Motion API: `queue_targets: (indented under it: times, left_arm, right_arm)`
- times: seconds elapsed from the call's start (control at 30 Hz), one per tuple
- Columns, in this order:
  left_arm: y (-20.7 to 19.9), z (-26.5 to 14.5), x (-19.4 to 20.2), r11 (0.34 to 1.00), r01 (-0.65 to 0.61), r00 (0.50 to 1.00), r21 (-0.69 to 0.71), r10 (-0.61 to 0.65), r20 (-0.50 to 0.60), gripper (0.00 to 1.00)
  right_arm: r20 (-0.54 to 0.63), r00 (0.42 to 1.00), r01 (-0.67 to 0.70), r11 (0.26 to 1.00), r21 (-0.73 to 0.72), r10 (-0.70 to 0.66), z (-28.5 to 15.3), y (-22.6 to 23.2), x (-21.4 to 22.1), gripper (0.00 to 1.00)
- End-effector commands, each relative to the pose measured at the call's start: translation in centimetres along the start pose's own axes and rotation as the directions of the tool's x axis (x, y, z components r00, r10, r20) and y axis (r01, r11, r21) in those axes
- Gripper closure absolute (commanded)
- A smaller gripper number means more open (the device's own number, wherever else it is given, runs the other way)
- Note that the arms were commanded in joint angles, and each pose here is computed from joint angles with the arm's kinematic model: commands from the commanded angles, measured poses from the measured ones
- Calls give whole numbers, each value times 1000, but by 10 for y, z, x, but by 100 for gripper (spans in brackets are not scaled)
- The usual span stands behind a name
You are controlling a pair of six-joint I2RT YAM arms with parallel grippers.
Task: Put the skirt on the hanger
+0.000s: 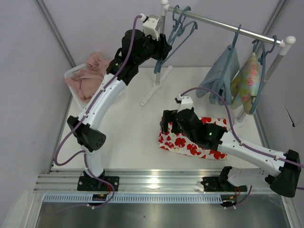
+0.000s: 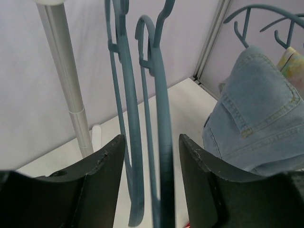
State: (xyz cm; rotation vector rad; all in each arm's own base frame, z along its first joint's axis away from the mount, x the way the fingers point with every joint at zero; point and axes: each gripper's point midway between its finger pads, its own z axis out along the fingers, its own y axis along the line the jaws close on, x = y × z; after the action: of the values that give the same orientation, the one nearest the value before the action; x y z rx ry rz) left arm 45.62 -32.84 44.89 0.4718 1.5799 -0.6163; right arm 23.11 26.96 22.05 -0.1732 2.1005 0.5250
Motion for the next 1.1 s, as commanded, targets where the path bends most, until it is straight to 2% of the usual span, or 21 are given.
queue_targets:
  times: [0.0,0.43,0.77,0.9,1.07]
  left_arm:
    - [-4,-3,-27,1000,16,997,9,-16,77,46]
    - [3,8,-27,999,37,994,-27,-34,104,68]
    - [1,9,-24,998,-3,995,-68,10,94,77]
    - [7,-3,-40,993,21,991,-115,-6,131,82]
    - [7,-25,-69,991,1,983,-131,24,184,84]
  right_arm:
    - [23,1000,-20,1000,13,20,-5,-4,-5,3]
    - [34,999,-28,999,45,27,-6,-15,-8,3]
    - [33,999,-37,998,55,36,-7,-21,-8,3]
    - [32,999,-40,998,55,39,-7,-22,-7,3]
    - [34,999,-44,998,54,42,-4,-20,-9,3]
